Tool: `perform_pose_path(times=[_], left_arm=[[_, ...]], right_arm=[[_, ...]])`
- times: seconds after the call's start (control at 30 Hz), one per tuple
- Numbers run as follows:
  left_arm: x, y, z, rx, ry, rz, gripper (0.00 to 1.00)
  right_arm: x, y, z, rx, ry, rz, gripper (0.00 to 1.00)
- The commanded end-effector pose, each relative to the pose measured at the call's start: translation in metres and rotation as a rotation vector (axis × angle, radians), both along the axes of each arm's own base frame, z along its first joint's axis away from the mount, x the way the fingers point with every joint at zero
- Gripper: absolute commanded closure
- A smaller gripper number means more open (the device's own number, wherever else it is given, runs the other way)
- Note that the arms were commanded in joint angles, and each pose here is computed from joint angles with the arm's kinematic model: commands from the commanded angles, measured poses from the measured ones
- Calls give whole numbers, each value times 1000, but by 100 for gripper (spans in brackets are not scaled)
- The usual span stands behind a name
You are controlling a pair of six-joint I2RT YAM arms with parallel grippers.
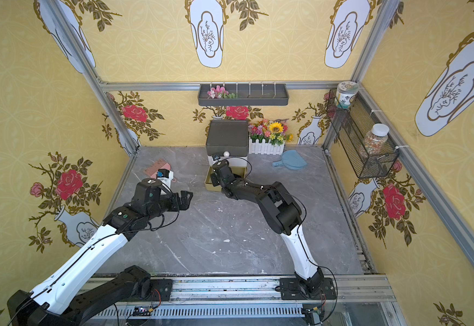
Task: Place the brooch boxes into the drawer by color
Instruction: Adjust the brooch box in the drawer, then close the drawer in the storage box.
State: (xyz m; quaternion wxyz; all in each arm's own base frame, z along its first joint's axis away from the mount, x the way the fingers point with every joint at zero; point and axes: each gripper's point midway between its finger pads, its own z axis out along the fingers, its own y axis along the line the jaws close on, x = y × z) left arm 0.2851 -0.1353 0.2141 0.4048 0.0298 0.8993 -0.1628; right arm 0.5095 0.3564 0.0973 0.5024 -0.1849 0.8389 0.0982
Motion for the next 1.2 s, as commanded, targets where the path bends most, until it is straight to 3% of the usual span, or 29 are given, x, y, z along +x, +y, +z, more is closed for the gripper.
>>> perform_pose_path(times=[0.0, 0.2, 0.57, 0.67, 0.83, 1.03, 1.07, 1.17], left_arm=[[1, -2, 2, -7, -13, -14, 1], [0, -3, 1, -6, -12, -17, 1], [5, 6, 2, -6, -15, 11, 1], [5, 6, 1, -7, -12, 10, 1], [5, 6, 1, -8, -11, 12, 1], [6, 6, 2, -17, -15, 12, 1], [6, 6, 2, -20, -16, 12, 1], [6, 5, 3, -26, -16, 11, 1]], right_arm=[[3, -3, -4, -36, -5, -12, 100], [3, -6, -20, -61, 53, -11, 100], [-29, -16, -37, -24, 205, 30, 100], [-32, -20, -26, -2, 201, 32, 100], [-30, -22, 24, 52, 129, 39, 99], [-25, -37, 53, 83, 82, 25, 87], [-23, -37, 51, 75, 83, 26, 87], [-21, -34, 40, 39, 90, 39, 99]])
